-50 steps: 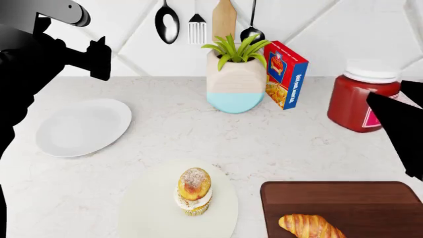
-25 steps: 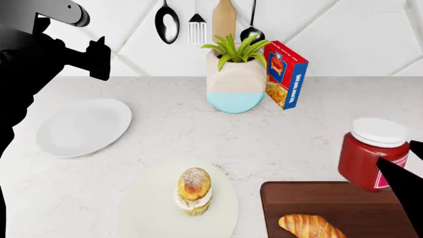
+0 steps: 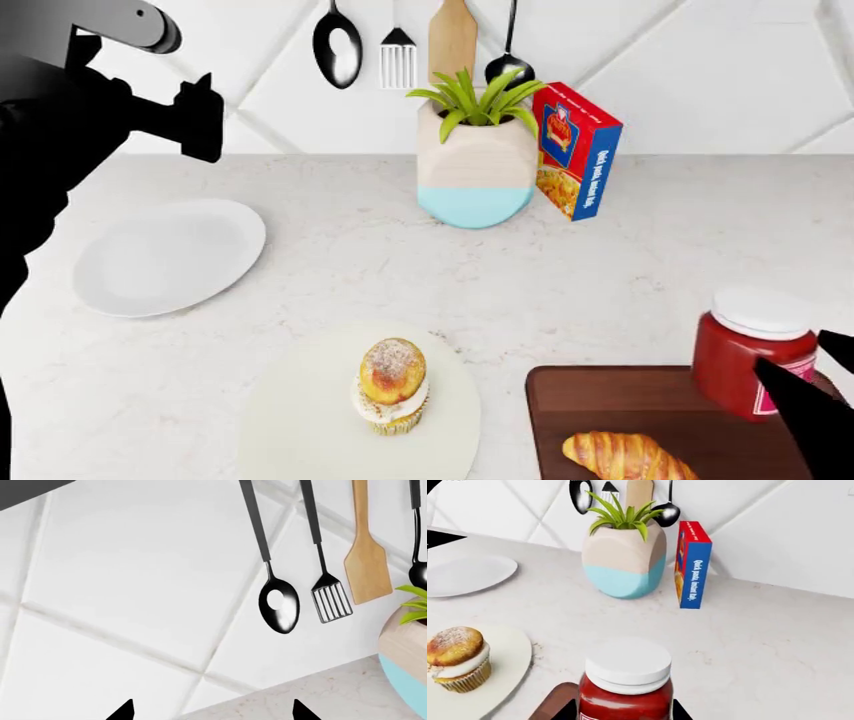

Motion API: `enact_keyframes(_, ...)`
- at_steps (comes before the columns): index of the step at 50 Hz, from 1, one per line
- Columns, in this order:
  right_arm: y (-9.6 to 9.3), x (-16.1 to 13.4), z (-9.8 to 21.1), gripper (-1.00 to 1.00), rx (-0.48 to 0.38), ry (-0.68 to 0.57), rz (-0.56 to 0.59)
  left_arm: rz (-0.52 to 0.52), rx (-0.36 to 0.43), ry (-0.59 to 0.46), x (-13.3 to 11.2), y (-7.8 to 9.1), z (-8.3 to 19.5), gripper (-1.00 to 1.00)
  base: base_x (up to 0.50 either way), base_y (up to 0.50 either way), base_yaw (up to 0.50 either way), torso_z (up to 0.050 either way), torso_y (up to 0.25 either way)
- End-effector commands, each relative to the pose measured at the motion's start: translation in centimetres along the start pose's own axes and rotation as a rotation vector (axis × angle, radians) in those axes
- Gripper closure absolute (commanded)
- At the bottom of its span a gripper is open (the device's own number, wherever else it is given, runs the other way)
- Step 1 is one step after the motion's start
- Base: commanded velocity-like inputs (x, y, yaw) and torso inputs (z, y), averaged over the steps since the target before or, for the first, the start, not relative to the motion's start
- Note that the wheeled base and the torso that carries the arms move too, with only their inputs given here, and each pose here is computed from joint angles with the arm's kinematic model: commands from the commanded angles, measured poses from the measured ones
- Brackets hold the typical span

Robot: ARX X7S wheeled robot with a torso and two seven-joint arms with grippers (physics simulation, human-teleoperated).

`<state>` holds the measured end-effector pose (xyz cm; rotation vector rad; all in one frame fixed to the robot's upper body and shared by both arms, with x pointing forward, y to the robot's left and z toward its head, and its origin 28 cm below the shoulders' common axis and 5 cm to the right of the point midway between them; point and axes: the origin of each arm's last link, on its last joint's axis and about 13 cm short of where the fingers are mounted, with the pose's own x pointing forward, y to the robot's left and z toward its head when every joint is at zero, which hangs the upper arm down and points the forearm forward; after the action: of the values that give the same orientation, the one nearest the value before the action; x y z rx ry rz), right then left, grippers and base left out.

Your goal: From the different types of pastries on the counter, select a croissant and place it on the cutting board. Then retrieve a jar of jam from the cabinet and place it alongside the croissant on the cutting board.

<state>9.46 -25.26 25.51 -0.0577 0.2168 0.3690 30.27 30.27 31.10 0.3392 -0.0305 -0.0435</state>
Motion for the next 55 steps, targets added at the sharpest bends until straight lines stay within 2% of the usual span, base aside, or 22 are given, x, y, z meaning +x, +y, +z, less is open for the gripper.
enact_keyframes(1,-0.4,0.4,-1.4,1.0,0.013,0.034,-0.043,0.002,-0.001,0.0,0.0,0.1,0.0,-1.0,0.0,0.0,0.0,0.0,0.0)
enact_keyframes(55,-0.7,1.0,-4.5,1.0,-0.018,0.163,-0.141,0.002,-0.005,0.0,0.1,0.0,-0.2,-1.0,0.0,0.0,0.0,0.0,0.0)
